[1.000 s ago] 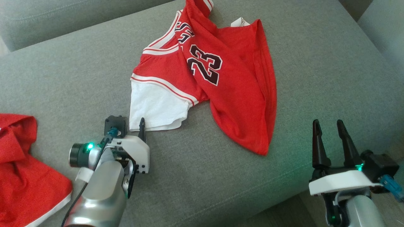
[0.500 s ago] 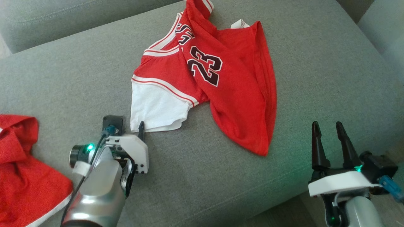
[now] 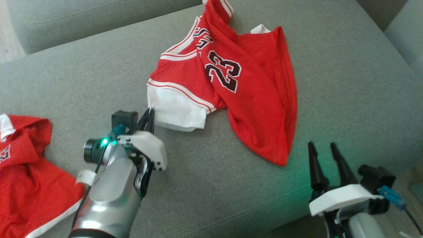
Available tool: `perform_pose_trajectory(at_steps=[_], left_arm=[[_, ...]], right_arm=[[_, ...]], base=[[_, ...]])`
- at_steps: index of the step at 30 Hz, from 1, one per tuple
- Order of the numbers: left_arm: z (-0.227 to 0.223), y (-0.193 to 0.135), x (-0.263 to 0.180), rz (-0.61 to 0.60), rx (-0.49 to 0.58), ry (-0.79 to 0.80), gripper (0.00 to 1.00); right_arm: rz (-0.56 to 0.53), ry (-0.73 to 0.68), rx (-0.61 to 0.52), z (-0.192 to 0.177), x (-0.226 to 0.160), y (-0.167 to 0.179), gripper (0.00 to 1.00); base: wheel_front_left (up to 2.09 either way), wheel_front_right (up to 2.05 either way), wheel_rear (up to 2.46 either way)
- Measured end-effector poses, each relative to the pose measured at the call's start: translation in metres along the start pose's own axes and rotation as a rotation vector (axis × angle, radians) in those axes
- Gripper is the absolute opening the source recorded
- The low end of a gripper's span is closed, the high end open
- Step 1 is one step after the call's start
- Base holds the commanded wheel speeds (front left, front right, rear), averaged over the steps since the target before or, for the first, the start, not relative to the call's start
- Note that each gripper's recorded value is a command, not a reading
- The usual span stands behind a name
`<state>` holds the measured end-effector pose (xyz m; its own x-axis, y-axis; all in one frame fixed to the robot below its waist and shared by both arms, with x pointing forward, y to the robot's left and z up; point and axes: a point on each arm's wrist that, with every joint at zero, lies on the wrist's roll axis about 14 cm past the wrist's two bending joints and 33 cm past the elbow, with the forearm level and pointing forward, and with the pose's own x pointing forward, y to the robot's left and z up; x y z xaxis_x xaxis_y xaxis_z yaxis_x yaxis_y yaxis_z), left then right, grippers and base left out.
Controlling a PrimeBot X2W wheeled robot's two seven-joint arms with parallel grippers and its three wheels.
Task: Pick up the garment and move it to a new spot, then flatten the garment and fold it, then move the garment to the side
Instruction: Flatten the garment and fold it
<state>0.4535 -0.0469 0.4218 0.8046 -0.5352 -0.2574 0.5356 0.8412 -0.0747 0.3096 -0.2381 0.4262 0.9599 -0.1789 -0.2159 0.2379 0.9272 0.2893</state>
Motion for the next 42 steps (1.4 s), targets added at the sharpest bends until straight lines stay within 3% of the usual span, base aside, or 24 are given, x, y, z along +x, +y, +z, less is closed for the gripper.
perform_pose_trajectory(at_steps=[7, 22, 31, 32, 33, 42], left_arm=[[0.062, 0.008, -0.007, 0.05, -0.025, -0.226, 0.0], [0.068, 0.041, -0.027, 0.157, -0.046, -0.291, 0.0], [0.068, 0.043, -0.028, 0.157, -0.037, -0.292, 0.0], [0.067, 0.044, -0.028, 0.159, -0.034, -0.29, 0.0], [0.065, 0.045, -0.029, 0.163, -0.036, -0.287, 0.0], [0.073, 0.063, -0.038, 0.222, -0.066, -0.31, 0.0]], right_arm=[[0.008, 0.187, 0.154, -0.05, -0.003, 0.012, 1.0], [0.035, 0.313, 0.23, -0.083, 0.01, 0.032, 1.0], [0.033, 0.317, 0.25, -0.085, 0.018, 0.035, 1.0], [0.035, 0.321, 0.251, -0.085, 0.018, 0.035, 0.81], [0.038, 0.325, 0.246, -0.086, 0.019, 0.035, 0.02], [0.063, 0.301, 0.249, -0.078, 0.021, 0.042, 0.0]], base=[[0.0, 0.0, 0.0], [0.0, 0.0, 0.0], [0.0, 0.0, 0.0], [0.0, 0.0, 0.0], [0.0, 0.0, 0.0], [0.0, 0.0, 0.0]])
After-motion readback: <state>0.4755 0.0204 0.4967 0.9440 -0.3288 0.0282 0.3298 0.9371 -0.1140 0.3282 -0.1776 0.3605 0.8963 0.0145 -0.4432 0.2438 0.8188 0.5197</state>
